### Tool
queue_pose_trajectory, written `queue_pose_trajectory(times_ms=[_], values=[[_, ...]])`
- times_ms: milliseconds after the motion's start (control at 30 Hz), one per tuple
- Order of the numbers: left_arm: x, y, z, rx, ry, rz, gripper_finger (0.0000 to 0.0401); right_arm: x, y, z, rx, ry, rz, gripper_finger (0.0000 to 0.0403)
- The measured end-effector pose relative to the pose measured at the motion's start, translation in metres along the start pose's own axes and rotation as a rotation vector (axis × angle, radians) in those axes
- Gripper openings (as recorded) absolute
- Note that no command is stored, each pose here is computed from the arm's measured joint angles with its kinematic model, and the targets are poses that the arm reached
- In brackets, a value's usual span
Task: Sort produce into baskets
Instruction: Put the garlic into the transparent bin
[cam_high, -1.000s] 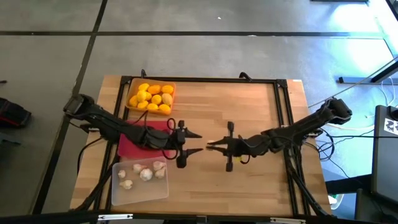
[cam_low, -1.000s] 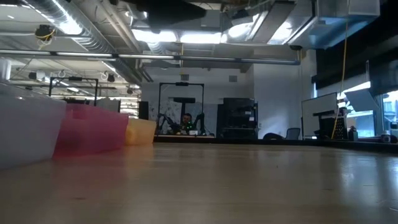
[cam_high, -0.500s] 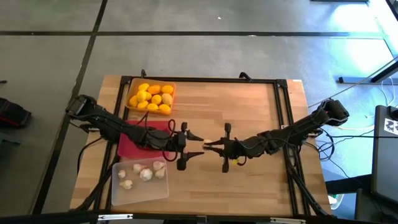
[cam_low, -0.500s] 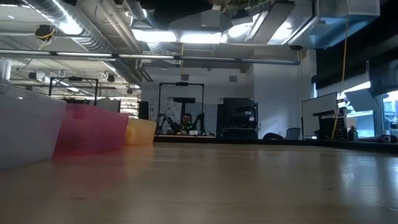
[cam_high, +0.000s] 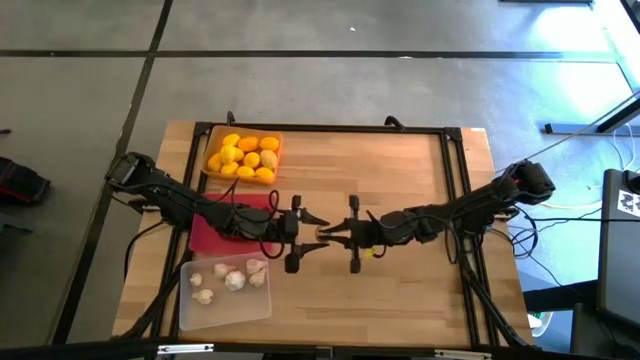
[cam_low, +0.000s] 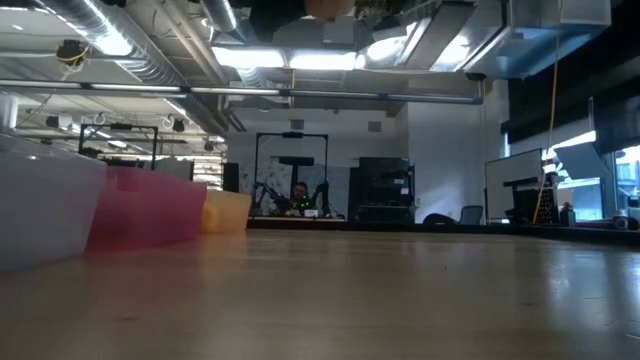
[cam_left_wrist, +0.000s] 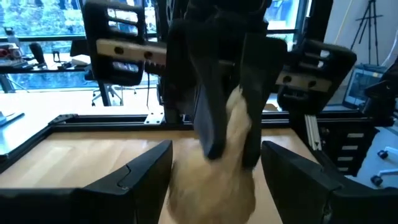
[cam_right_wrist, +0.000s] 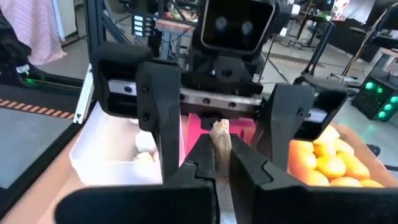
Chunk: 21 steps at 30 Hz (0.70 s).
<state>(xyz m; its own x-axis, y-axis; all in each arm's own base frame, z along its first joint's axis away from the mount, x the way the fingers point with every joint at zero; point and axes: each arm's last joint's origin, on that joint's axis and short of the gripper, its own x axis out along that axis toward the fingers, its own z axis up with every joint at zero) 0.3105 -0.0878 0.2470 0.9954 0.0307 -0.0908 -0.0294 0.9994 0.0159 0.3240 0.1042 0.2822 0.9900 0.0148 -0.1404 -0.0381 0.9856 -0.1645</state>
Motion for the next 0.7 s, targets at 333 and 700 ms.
queue_pose_trajectory(times_ms=[333,700], values=[[-0.0001,-0.0004,-0.0005,0.024,0.005,-0.002,0.0241,0.0030,-0.0010,-0.0019,-0.006,-0.004,-0.007,0.0015],[-0.0004,-0.0014,-0.0010,0.021,0.011,-0.005,0.0241,0.0027,-0.0008,-0.0001,-0.022,-0.025,-0.008,0.0015]])
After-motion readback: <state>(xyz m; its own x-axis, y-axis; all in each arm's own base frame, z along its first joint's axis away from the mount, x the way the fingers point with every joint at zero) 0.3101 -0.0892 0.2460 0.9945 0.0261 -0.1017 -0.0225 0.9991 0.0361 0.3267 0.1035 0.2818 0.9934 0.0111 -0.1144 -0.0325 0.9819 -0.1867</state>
